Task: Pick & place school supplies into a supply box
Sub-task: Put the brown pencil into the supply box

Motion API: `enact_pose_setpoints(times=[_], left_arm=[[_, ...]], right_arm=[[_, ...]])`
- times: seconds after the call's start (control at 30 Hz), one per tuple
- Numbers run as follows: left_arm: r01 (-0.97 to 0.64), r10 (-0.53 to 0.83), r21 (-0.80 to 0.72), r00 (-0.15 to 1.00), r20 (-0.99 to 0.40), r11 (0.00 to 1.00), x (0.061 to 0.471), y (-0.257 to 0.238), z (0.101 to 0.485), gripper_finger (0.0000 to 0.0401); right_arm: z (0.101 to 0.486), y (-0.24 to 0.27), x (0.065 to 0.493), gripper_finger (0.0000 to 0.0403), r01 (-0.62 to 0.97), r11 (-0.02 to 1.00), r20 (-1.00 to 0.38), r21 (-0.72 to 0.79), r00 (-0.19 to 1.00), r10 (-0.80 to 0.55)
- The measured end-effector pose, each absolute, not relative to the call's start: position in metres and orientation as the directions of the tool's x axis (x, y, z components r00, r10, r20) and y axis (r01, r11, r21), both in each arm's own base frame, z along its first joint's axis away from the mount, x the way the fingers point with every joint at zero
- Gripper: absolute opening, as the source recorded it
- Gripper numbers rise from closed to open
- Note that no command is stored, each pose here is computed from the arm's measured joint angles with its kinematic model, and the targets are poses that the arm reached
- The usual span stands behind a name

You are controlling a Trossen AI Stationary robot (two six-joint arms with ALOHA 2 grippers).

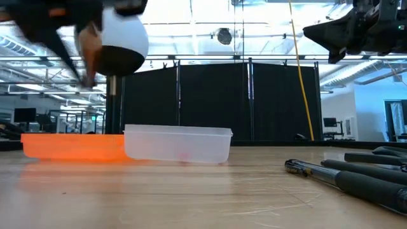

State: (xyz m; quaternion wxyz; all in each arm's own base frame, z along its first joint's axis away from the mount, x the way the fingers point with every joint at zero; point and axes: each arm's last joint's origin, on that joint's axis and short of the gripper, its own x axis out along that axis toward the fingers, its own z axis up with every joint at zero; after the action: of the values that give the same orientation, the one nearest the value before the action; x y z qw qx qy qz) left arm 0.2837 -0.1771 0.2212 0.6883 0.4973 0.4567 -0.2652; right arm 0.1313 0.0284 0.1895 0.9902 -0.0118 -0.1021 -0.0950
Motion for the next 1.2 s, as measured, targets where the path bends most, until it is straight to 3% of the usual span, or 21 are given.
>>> enact_pose_setpoints(times=[0.1, 0.23, 0.53, 0.63, 0.73, 1.2], left_arm=[[0.809, 0.088, 0.552, 0.546, -0.833, 0.200, 0.282, -0.165, 0.250, 0.0022], [0.790, 0.139, 0.612, 0.601, -0.787, 0.048, 0.287, -0.136, 0.270, 0.0012], [0.804, 0.250, 0.579, 0.593, -0.765, -0.137, 0.320, -0.072, 0.266, 0.0017], [0.780, 0.210, 0.594, 0.625, -0.752, -0.198, 0.335, -0.061, 0.261, 0.0011], [0.792, 0.150, 0.571, 0.605, -0.782, -0.214, 0.344, -0.051, 0.250, 0.0011], [0.839, 0.132, 0.530, 0.543, -0.829, -0.125, 0.348, 0.023, 0.241, 0.0013]], right_arm=[[0.189, 0.028, 0.131, 0.0000, 0.189, 0.982, 0.199, -0.005, 0.963, -0.185], [0.188, 0.029, 0.132, 0.0000, 0.184, 0.983, 0.192, 0.017, 0.964, -0.183], [0.183, 0.029, 0.133, 0.0000, 0.183, 0.983, 0.143, -0.011, 0.973, -0.180], [0.181, 0.029, 0.133, 0.0000, 0.184, 0.983, 0.130, -0.021, 0.975, -0.180], [0.181, 0.029, 0.133, 0.0000, 0.184, 0.983, 0.130, -0.021, 0.975, -0.180], [0.178, 0.030, 0.134, 0.0000, 0.154, 0.988, 0.100, -0.013, 0.983, -0.151]])
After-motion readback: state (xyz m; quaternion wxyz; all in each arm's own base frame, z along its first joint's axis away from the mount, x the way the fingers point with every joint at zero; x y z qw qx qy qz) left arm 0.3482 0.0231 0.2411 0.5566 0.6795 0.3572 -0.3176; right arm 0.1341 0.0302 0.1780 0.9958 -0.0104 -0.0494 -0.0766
